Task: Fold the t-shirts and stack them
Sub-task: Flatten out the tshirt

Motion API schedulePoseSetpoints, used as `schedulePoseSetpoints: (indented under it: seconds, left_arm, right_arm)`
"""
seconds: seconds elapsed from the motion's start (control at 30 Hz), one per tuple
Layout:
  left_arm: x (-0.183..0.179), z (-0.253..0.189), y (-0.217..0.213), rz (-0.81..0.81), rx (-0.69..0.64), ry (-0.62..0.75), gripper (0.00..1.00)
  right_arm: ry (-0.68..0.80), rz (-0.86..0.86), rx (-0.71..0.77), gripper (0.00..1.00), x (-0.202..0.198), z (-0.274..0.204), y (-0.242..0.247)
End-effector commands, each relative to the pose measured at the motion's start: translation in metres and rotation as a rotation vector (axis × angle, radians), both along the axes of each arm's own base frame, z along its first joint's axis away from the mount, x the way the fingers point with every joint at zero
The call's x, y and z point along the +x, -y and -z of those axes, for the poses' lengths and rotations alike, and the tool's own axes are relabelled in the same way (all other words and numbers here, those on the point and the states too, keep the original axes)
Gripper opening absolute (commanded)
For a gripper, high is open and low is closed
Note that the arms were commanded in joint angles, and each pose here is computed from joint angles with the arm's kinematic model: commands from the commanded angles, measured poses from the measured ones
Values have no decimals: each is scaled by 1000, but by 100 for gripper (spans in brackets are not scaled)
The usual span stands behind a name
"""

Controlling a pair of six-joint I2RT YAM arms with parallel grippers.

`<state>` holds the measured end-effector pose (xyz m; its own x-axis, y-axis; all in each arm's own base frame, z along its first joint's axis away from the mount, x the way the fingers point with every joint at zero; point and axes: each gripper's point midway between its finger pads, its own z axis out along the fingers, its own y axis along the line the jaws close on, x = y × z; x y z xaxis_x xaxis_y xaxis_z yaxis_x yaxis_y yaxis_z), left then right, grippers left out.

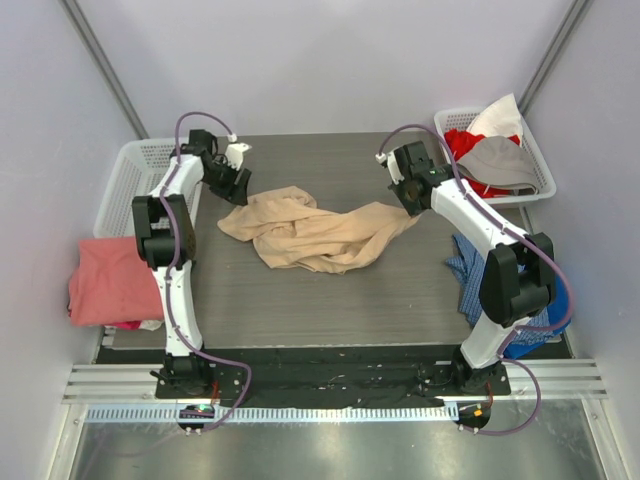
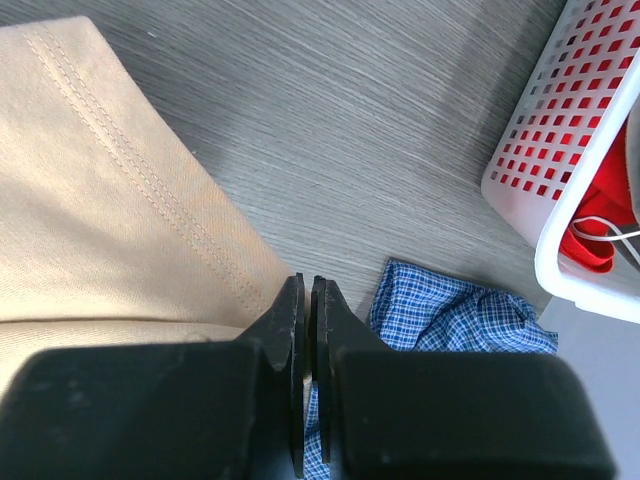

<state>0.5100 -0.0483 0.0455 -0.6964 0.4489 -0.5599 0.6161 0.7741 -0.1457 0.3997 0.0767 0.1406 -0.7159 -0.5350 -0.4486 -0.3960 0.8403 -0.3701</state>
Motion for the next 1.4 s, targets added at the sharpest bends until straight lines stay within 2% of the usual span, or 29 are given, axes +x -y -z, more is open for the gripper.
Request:
schedulePoseSetpoints:
  seconds: [0.0,0.63,0.9,1.23,1.37]
  left_arm:
    - [-2,-20,11,15,-67,17,64]
    - [-26,-51,24,49,-135,20,65]
    - [-39,-21,24,62,-126,-45,65]
    - [-20,-3,27,41,-135,-49,65]
    - [-17,2,28,42,-125,-66,59]
  right_arm:
    - [82,14,17,1,4,-22,0]
    - [66,13,28,1,0,-14,-1]
    - [67,14,30,1,0,-14,-1]
    - [67,14,28,1,-3,-14,0]
    - [68,13,33,1,-3,-14,-1]
